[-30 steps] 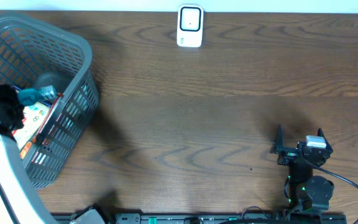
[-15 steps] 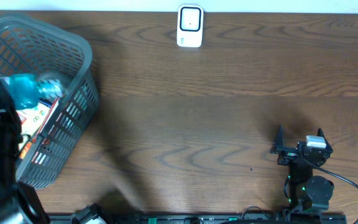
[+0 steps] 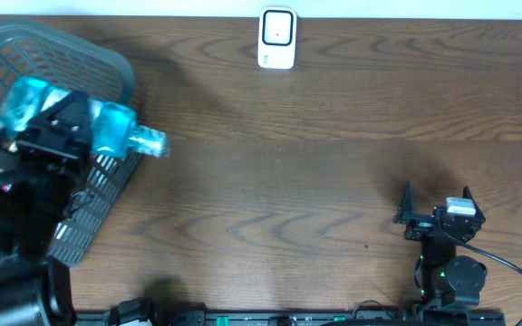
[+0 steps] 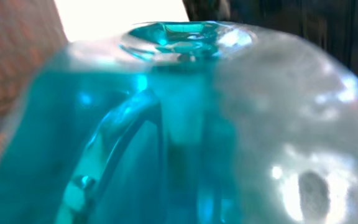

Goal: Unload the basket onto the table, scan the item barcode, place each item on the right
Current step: 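Carry the blue bottle toward the scanner and lower it onto the table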

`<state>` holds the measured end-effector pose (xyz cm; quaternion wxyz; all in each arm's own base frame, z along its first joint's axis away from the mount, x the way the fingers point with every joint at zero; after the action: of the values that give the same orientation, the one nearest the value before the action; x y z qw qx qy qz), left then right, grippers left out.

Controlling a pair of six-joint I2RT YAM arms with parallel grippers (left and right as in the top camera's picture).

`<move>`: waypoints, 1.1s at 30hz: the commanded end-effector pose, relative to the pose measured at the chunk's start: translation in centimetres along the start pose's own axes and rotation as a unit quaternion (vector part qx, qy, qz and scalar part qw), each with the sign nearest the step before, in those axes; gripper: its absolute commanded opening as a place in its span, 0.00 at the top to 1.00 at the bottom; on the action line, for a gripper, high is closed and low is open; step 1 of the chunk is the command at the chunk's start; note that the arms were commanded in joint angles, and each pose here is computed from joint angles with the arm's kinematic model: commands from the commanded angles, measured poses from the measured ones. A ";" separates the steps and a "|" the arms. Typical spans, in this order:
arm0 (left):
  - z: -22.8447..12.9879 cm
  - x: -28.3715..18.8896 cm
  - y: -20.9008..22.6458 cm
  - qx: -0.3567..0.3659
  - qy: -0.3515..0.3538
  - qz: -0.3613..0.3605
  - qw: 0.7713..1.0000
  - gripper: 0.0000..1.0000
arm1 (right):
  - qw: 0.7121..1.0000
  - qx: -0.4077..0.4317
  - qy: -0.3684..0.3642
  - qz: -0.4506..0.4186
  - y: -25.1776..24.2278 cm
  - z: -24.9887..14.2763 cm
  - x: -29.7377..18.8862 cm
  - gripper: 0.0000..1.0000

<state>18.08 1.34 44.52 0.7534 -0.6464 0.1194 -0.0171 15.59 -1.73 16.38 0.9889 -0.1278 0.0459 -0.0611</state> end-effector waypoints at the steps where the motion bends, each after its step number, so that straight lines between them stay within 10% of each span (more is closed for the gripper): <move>1: -1.5 0.8 -1.4 0.052 0.051 -0.030 0.997 0.72 | 1.000 -0.006 0.000 0.005 0.2 0.0 0.0 0.01; 10: -7.1 8.1 0.7 0.141 0.142 0.045 0.979 0.71 | 1.000 -0.006 0.000 0.005 0.2 0.0 0.0 0.01; 27: -24.5 22.3 16.4 0.281 0.303 0.264 0.872 0.71 | 1.000 -0.006 0.000 0.005 0.2 0.0 0.0 0.01; 33: -27.7 24.1 18.9 0.254 0.319 0.257 0.876 0.71 | 1.000 -0.006 0.000 0.005 0.2 0.0 0.0 0.01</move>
<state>33.07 -25.51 17.82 0.7919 -0.3140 0.5217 -0.0459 15.59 -1.73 16.38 0.9889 -0.1278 0.0459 -0.0611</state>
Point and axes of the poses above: each gripper's point midway between its finger pads, its own x axis out along the fingers, its own y axis along the line the jaws close on, z = x × y, the point moved 9 cm from there along -x, back along the fingers, and after that the axes turned 12 degrees about -x, right-handed, at the moved point
